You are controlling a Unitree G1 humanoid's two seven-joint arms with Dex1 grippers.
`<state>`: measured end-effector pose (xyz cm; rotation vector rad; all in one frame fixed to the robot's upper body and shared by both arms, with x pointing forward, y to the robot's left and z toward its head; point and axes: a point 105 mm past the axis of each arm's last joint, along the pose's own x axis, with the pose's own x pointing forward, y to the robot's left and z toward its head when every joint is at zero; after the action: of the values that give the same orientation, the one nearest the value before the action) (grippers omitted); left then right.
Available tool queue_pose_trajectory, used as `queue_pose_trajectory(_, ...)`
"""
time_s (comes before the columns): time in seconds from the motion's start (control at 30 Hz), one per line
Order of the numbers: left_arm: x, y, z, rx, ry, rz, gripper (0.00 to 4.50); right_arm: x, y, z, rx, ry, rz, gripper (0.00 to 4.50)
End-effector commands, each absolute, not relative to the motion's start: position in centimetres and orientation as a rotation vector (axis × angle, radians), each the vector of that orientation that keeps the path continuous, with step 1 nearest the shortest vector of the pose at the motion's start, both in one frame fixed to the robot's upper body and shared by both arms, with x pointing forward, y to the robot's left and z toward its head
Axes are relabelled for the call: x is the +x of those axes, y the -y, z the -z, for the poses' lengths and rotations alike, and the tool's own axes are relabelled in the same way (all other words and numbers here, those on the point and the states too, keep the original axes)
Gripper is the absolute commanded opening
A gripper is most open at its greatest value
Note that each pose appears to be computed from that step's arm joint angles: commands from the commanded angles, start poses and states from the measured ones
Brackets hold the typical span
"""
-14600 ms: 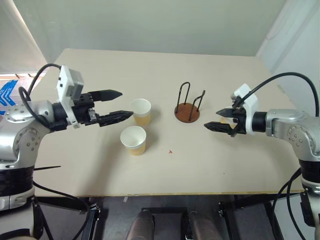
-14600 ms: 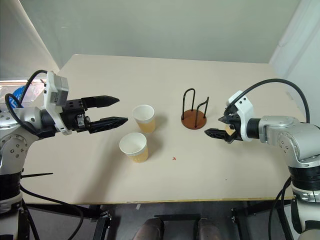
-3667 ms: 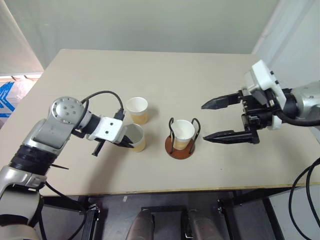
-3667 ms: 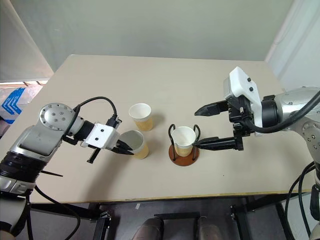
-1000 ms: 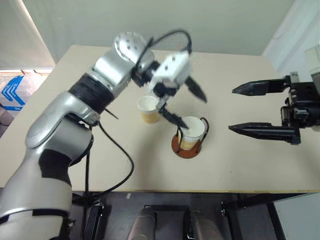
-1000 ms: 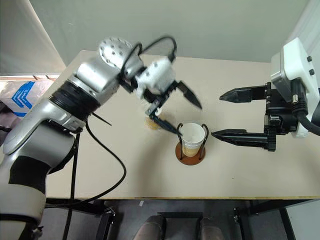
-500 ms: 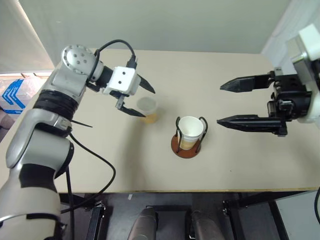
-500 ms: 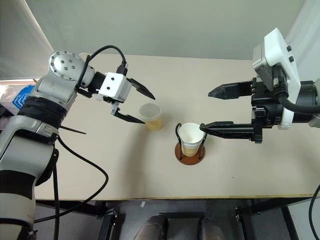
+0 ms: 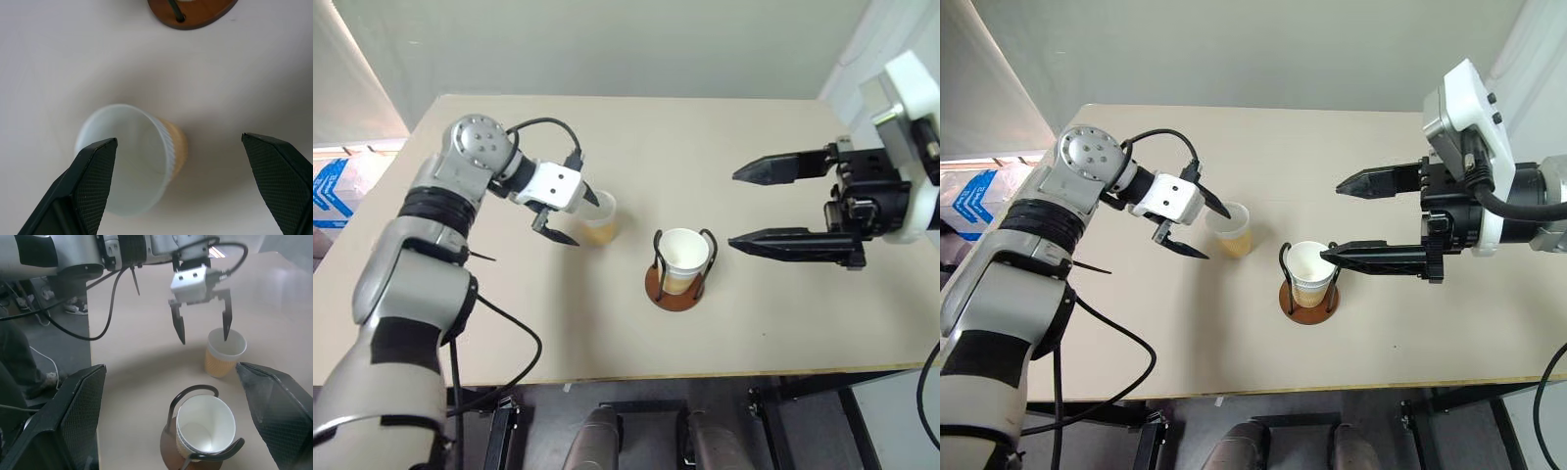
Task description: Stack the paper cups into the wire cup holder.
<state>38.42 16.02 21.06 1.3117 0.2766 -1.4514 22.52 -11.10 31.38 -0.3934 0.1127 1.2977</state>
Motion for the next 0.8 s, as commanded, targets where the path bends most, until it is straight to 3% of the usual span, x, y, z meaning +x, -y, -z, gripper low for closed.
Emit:
queue_pose_trajectory(0.03,39.0,-15.9,-21.9,1.324,-0.291,1.409,4.46,22.0,11.2,-32.6,-0.429,-0.046,-1.285,4.50)
queue_pose_trajectory(0.17,39.3,-15.4,-21.6,1.340,-0.294,1.404,3.94,22.0,11.4,-32.5,-0.439,-0.057,-1.280,4.50)
queue_pose_trajectory(0.37,39.5,-14.4,-21.4,1.356,-0.279,1.410,1.97,22.4,12.8,-30.2,-0.577,-0.164,-1.235,4.50)
queue_pose_trajectory(0.57,39.0,-13.1,-22.4,1.316,-0.245,1.478,0.01,22.8,13.7,-30.1,-0.575,-0.202,-1.218,4.50)
queue_pose_trajectory(0.8,38.1,-11.2,-25.6,1.257,-0.120,1.502,0.01,22.8,14.1,-30.6,-0.598,-0.170,-1.221,4.50)
